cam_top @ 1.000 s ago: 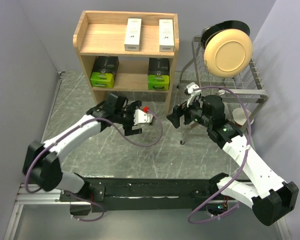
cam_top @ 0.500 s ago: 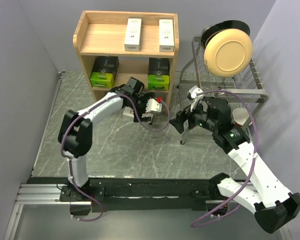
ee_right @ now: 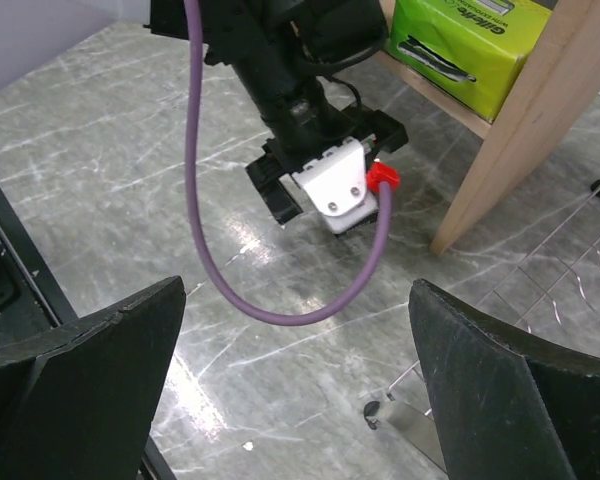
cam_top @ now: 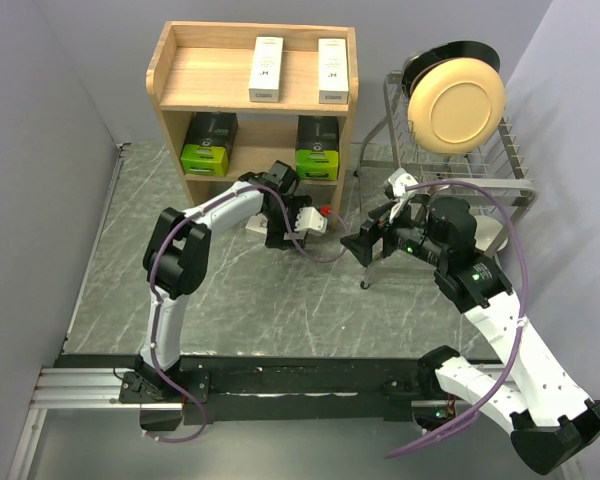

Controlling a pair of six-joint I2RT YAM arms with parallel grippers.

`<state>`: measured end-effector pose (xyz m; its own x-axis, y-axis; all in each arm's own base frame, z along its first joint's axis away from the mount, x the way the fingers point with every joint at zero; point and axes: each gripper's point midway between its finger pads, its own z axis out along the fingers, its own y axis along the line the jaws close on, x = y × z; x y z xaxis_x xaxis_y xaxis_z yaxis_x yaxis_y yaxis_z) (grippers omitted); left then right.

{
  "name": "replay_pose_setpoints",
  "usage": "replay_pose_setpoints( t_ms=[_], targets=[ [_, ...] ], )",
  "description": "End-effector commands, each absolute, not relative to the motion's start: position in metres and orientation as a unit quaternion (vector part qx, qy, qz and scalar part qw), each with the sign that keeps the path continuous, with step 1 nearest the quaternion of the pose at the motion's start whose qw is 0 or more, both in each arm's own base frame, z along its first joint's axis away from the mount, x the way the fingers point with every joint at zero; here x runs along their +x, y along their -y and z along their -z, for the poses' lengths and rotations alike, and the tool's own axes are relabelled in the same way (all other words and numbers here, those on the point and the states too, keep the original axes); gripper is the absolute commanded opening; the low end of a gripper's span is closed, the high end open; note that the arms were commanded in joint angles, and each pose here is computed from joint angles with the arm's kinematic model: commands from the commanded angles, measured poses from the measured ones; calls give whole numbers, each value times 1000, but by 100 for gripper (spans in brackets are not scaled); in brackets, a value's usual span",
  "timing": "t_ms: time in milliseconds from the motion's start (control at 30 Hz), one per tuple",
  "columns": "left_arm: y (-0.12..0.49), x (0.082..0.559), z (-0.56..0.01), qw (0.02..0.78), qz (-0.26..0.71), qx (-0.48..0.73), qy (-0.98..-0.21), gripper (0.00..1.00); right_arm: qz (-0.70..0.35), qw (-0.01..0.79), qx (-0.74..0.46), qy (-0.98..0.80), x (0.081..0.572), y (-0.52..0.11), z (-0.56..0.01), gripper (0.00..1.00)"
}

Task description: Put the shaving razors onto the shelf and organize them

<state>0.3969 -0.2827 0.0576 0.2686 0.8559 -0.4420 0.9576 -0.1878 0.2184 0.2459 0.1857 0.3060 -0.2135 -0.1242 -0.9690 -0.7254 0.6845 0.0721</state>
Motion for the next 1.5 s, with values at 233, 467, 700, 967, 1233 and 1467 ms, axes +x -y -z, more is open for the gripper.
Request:
replay_pose_setpoints(
  t_ms=[233,467,700,967,1233,1467],
  targets=[
    [288,407,-65,206,105,774,-589,100,-287,576,-288,-709,243,-188,-324,100],
    [280,382,-54,151,96,791,-585,97,-280,584,-290,-704,243,-186,-329,100],
    [288,383,-49,155,65,784,-597,97,-283,583,-285,-706,241,-185,-327,100],
    [283,367,-37,116,72,768,-625,97,-286,581,-283,-708,243,-185,-326,100],
    [276,345,-29,103,81,761,-635,93,-291,578,-280,-709,243,-187,-322,100],
    [274,304,-18,76,104,737,-663,88,-287,580,-281,-709,241,-184,-324,100]
  ],
)
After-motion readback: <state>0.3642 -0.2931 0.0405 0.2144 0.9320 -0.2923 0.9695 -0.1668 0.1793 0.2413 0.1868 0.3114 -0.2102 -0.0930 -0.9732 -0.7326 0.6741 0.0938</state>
